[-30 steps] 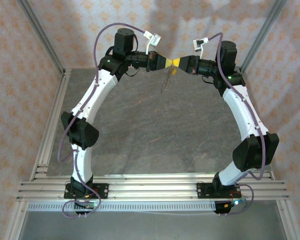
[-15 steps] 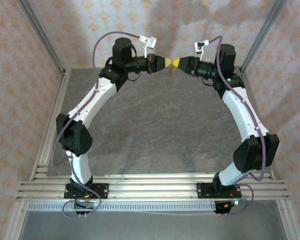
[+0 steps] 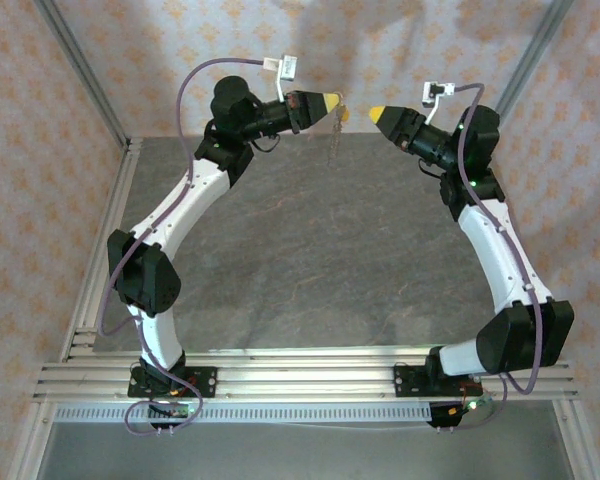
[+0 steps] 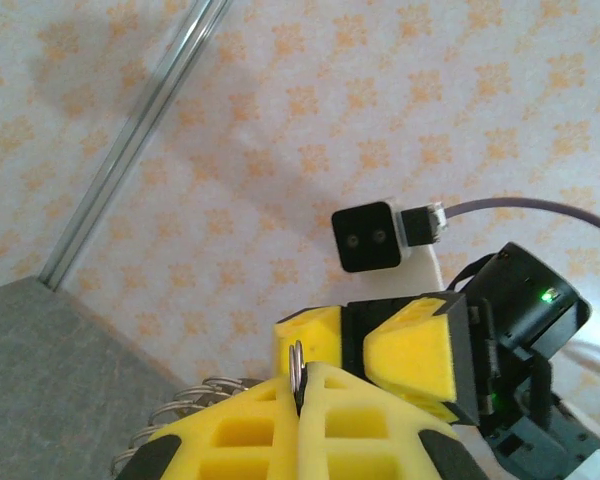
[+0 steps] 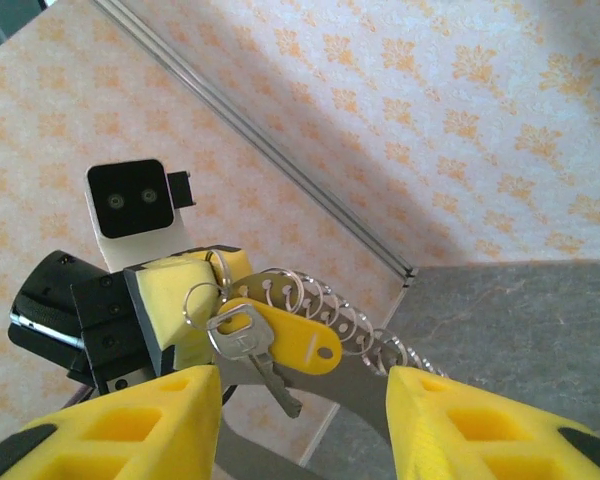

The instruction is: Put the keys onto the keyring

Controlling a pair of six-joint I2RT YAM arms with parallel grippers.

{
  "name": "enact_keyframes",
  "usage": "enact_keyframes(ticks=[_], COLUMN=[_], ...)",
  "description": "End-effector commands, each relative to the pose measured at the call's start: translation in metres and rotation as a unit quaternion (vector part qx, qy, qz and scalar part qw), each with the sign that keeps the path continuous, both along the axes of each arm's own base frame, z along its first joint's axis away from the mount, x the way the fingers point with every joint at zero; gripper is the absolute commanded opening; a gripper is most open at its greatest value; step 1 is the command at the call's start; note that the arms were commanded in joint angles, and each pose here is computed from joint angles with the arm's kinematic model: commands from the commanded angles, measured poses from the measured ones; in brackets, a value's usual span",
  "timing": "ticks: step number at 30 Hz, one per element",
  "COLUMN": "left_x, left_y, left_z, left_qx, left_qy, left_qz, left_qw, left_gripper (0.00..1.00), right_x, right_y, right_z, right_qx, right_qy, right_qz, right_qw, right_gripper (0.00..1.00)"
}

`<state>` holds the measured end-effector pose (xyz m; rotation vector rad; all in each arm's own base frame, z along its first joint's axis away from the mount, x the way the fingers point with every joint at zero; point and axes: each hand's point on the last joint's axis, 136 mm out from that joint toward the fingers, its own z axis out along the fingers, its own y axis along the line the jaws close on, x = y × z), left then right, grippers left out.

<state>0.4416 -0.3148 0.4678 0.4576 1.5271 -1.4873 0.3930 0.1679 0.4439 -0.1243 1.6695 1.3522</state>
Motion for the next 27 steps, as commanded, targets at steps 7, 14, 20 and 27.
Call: enact_keyframes(ticks=[7,14,20,27], left_x=[-0.039,-0.045,-0.043,-0.041], left_y=[0.006,0.002,0.003,0.002], left_z=[0.056,0.060,0.061,0.061], left_qx=[-0.044,-0.046,-0.049,-0.053], left_qy=[-0.063,-0.066,-0.065,-0.064], left_qz=[-0.024,-0.033,-0.030,-0.028], left_qw=[0.997,0.996,0.996,0.996], left_gripper=[0.00,0.00,0.00,0.00], right_x=[-0.020,-0.024,-0.028,-0.033], right_y=[0.018,0.044,0.059,0.060], right_z=[0.048,0.049,0.043,0.033], right_qx=[0.022,0.017,0.020,0.028], right_qy=[-0.092,-0.104,-0.105,-0.095], right_qz=[0.049,0.086,0.114,0.119], right_qw=[0.994,0.991,0.988,0.988], right_gripper=[0.49,0.49,0.37,0.00])
